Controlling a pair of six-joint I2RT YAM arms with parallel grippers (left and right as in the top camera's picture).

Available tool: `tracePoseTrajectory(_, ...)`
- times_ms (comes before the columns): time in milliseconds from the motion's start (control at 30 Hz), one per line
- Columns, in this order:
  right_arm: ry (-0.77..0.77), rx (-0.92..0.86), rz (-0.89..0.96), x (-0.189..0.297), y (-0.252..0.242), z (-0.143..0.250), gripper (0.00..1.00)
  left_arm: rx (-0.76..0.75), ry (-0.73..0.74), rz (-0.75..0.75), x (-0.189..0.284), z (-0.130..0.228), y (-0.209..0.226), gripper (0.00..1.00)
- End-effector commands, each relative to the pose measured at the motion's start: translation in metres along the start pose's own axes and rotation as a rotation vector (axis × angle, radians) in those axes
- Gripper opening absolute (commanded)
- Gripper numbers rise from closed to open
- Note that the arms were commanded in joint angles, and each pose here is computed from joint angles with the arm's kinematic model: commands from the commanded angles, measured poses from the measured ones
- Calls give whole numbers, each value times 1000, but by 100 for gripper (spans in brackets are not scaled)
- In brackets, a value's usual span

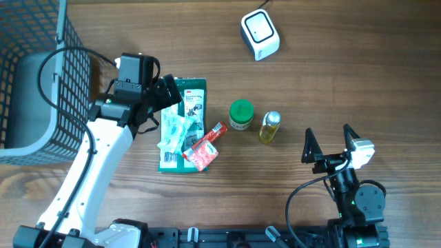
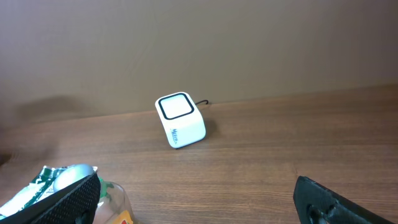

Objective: Scan the item barcode

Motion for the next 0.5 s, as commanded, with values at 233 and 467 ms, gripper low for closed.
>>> tracePoseTrajectory(233, 18, -264, -71, 0, 8, 0, 100, -4, -9, -9, 1, -2, 2, 100)
tracePoseTrajectory(467, 134, -303, -200, 10, 27, -9, 100, -4, -9, -9, 1, -2, 2, 100)
Point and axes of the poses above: each gripper's point midway between its finger pads, its own x axis back along the fingers, its own y axis along the line the jaws close on, z = x × y, the point moved 7 cm from there along x, back along the fingers, and after that the axes turned 3 degrees about -x, right-handed, at the moved point
